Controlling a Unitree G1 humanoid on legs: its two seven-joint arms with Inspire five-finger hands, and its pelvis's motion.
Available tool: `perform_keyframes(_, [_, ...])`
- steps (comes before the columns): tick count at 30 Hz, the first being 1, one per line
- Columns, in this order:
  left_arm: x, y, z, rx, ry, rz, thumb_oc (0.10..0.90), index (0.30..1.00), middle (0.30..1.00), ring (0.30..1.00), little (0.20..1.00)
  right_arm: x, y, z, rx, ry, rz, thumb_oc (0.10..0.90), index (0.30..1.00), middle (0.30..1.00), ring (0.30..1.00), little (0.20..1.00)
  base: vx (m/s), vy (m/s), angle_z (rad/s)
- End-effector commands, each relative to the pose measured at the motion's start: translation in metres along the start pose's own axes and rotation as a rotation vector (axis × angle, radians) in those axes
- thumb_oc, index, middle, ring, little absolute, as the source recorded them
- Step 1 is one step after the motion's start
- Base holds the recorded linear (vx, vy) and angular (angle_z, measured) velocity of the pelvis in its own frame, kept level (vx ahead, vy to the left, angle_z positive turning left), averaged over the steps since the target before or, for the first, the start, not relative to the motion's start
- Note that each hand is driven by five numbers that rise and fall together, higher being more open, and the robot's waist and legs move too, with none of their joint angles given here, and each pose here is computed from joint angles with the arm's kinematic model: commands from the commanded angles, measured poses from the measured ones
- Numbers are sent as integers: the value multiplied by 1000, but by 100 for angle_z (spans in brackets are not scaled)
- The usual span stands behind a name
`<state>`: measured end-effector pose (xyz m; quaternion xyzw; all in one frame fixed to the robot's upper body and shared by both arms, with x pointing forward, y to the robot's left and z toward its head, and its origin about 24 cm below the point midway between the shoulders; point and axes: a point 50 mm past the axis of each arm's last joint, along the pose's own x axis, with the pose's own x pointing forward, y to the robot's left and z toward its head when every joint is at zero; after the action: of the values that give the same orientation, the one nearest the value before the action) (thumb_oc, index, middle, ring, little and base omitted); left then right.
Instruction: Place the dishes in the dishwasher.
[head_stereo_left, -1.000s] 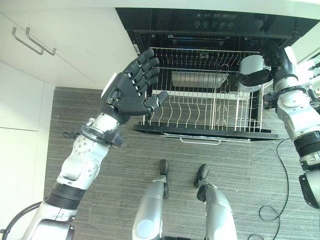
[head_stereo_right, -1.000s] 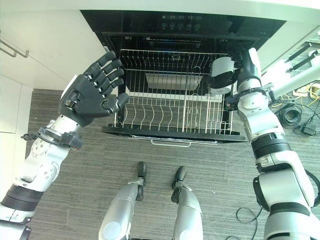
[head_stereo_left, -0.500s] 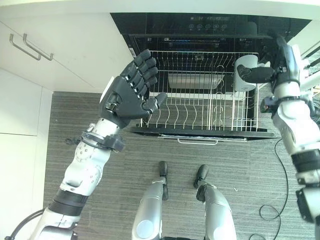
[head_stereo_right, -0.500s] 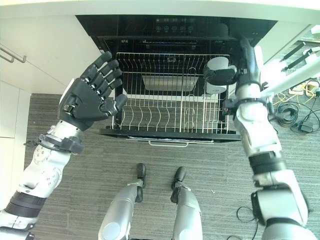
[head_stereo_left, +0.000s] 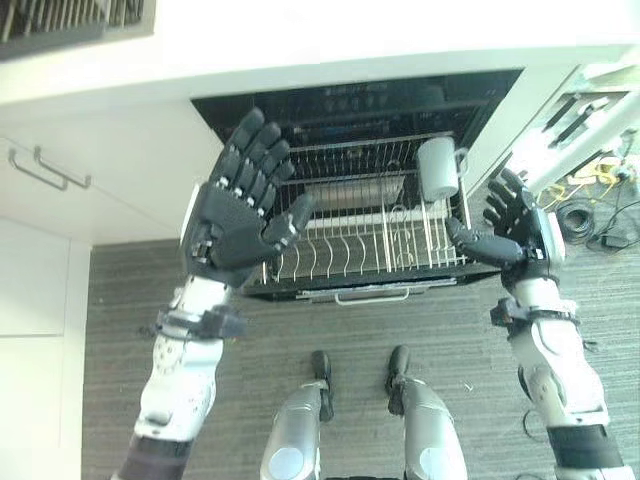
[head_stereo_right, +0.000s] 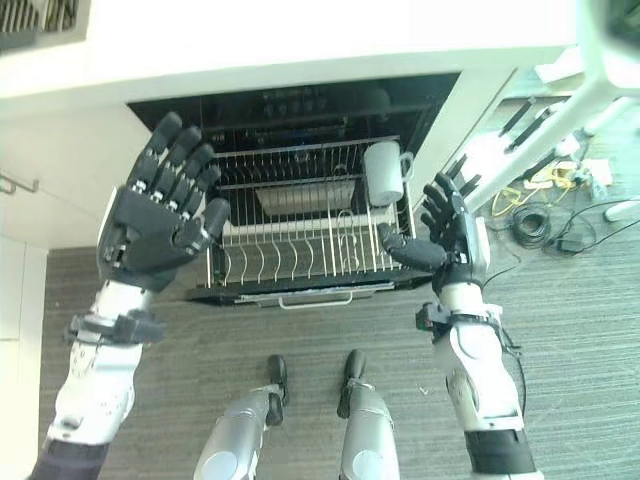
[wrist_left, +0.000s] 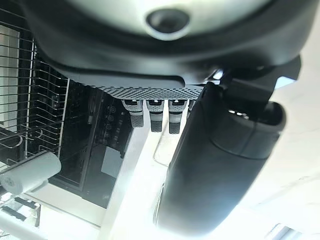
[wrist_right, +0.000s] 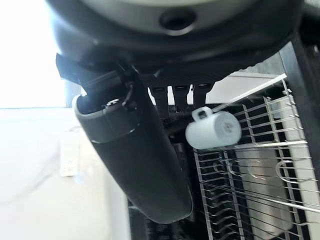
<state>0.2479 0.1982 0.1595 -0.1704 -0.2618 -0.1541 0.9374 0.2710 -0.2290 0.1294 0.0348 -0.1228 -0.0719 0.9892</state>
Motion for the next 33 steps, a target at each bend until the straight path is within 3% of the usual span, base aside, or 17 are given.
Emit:
perform_keyframes(1, [2, -12, 31, 94, -162, -117, 800, 900, 900, 900, 900, 2, -4, 50, 51, -301, 35, 800, 900, 900, 900, 900, 123, 247, -12])
perform_keyframes(8, [-20, 1, 27, 100, -37, -119, 800, 900, 900, 900, 900, -28, -12, 39, 44, -310, -9, 800, 900, 900, 900, 900, 101, 231, -6])
perform_keyframes(24, [-23, -8, 11, 2, 26, -168, 800, 900, 900, 900, 900, -31, -30, 56, -141, -347, -74, 800, 900, 900, 900, 900, 52, -75, 3])
perform_keyframes(33, [-30, -4, 15, -18, -12, -118, 800, 900, 900, 900, 900, -25, -36, 70, -197, -359, -47, 800, 900, 900, 900, 900, 16, 234, -5])
